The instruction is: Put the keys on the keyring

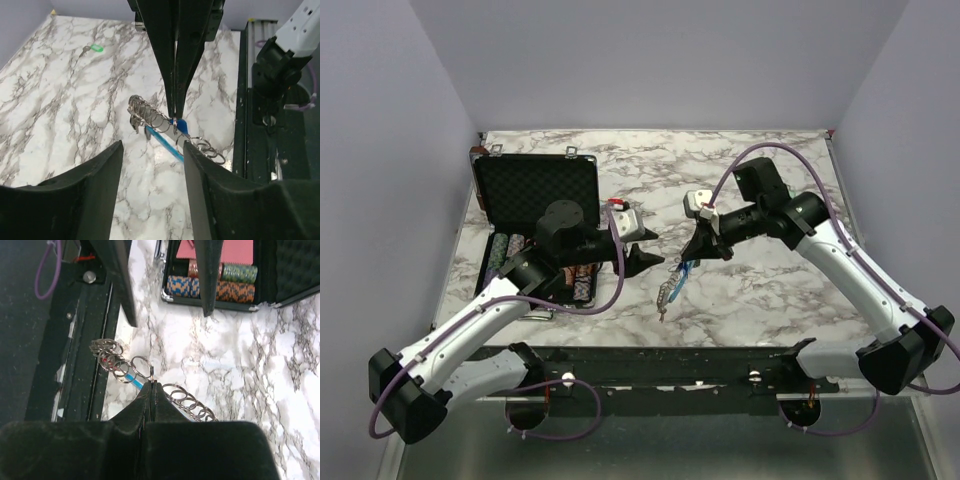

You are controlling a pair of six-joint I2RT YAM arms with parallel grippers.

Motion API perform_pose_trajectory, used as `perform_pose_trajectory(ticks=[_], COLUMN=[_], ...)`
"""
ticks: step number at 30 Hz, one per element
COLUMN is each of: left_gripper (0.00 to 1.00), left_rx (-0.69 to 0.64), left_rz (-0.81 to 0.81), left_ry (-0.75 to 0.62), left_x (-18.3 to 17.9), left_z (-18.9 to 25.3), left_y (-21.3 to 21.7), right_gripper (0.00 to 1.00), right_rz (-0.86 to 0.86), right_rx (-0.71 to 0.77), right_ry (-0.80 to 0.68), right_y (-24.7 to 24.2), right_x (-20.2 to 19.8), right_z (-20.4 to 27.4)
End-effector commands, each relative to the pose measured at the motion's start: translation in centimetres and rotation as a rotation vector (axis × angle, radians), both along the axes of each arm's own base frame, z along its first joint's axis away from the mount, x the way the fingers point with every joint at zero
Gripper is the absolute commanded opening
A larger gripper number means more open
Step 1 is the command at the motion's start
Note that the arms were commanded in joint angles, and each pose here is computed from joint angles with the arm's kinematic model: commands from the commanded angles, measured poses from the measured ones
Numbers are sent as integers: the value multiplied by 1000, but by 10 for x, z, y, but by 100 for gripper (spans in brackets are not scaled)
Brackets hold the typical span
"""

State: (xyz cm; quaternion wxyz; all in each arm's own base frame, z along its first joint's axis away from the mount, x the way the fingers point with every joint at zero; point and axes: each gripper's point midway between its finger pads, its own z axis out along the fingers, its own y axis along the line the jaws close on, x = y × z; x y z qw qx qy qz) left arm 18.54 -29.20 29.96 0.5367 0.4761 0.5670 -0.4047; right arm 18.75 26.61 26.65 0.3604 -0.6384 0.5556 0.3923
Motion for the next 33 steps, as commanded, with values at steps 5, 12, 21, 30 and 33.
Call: perform_pose_trajectory(ticks=[5, 12, 21, 30, 33], left_gripper=[48, 38, 29, 26, 25], left_rx=[116, 101, 123, 151, 151], left_rz=[-96, -121, -69, -72, -78], left_ry=[-45, -37, -49, -42, -39], left_x=[-1, -7, 1, 1, 0], left_z=[-22, -29, -36, -44, -43], left_y=[-25, -43, -45, -46, -47], right_gripper=[0, 0, 0, 0, 0], right_rz=[-1, -20, -24, -25, -25], right_rx=[-89, -79, -59, -53, -51], right_ry=[-40, -12, 15, 27, 35], right_y=[-6, -4, 0, 1, 1], right_x=[4, 5, 3, 3, 2], right_z=[-6, -6, -2, -3, -3])
